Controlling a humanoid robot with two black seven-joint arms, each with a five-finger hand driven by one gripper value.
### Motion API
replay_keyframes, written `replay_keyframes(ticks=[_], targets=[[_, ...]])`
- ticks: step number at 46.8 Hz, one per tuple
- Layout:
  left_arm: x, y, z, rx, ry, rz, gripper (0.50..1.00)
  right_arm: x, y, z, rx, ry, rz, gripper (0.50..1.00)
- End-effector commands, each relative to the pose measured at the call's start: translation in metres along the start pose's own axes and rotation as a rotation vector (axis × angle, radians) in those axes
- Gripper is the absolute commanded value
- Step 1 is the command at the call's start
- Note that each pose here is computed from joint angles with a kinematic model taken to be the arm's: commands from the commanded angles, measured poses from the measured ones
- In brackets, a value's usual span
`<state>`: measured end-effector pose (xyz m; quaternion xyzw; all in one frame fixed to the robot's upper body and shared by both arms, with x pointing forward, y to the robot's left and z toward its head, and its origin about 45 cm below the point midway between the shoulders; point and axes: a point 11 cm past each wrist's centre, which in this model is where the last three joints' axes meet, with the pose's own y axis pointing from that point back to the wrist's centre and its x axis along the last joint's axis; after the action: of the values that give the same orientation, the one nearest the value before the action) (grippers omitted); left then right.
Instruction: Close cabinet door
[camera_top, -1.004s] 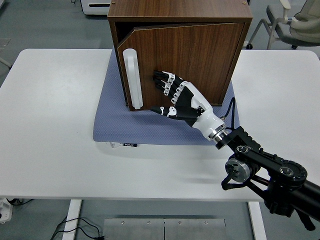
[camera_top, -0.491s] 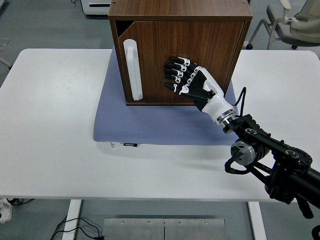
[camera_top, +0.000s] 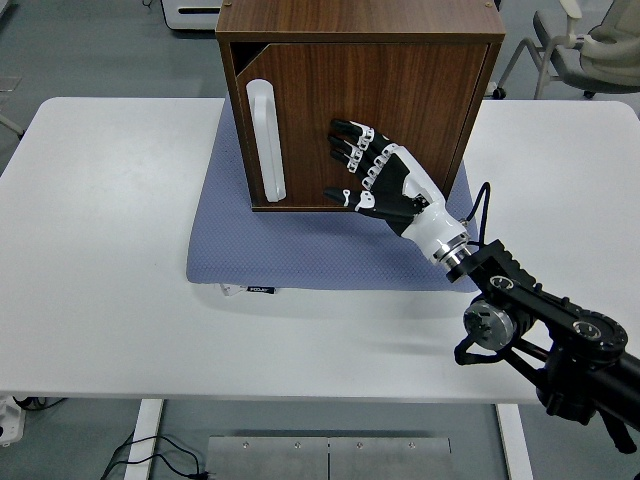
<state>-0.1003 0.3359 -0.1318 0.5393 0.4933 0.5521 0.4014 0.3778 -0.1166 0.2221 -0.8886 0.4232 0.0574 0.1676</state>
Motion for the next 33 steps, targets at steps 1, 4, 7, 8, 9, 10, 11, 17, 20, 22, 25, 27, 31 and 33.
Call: replay_keyframes(ticks=[1, 4, 7, 8, 9, 10, 11, 17, 20, 22, 25, 27, 31, 33], targets=[[0.0, 0.0, 0.0, 0.0, 0.0, 0.0, 1.0, -0.006, 0.005, -0.004, 0.015, 0.008, -0.033, 1.0], [0.0, 0.0, 0.0, 0.0, 0.0, 0.0, 1.0, -0.007, 0.012, -0.008, 0.026, 0.03, -0.056, 1.0], [0.0, 0.0, 0.0, 0.0, 0.0, 0.0, 1.0, -0.006, 0.02, -0.011, 0.026, 0.046, -0.073, 1.0], [0.0, 0.0, 0.0, 0.0, 0.0, 0.0, 1.0, -0.006, 0.023, -0.012, 0.029, 0.048, -0.08, 1.0], [0.0, 0.0, 0.0, 0.0, 0.0, 0.0, 1.0, -0.007, 0.025, -0.014, 0.03, 0.05, -0.088, 1.0], [0.0, 0.0, 0.0, 0.0, 0.0, 0.0, 1.0, -0.007, 0.028, -0.015, 0.028, 0.051, -0.095, 1.0], [0.0, 0.0, 0.0, 0.0, 0.0, 0.0, 1.0, -0.006, 0.031, -0.016, 0.027, 0.054, -0.1, 1.0], [0.0, 0.0, 0.0, 0.0, 0.0, 0.0, 1.0, -0.003, 0.046, -0.023, 0.014, 0.084, -0.123, 1.0], [0.0, 0.0, 0.0, 0.0, 0.0, 0.0, 1.0, 0.0, 0.053, -0.023, 0.004, 0.095, -0.123, 1.0], [0.0, 0.0, 0.0, 0.0, 0.0, 0.0, 1.0, 0.002, 0.059, -0.024, -0.006, 0.102, -0.122, 1.0], [0.0, 0.0, 0.0, 0.0, 0.0, 0.0, 1.0, 0.007, 0.067, -0.023, -0.018, 0.107, -0.113, 1.0], [0.0, 0.0, 0.0, 0.0, 0.0, 0.0, 1.0, 0.01, 0.072, -0.021, -0.027, 0.104, -0.106, 1.0], [0.0, 0.0, 0.0, 0.0, 0.0, 0.0, 1.0, 0.018, 0.083, -0.019, -0.042, 0.105, -0.077, 1.0], [0.0, 0.0, 0.0, 0.0, 0.0, 0.0, 1.0, 0.022, 0.09, -0.019, -0.051, 0.106, -0.063, 1.0]])
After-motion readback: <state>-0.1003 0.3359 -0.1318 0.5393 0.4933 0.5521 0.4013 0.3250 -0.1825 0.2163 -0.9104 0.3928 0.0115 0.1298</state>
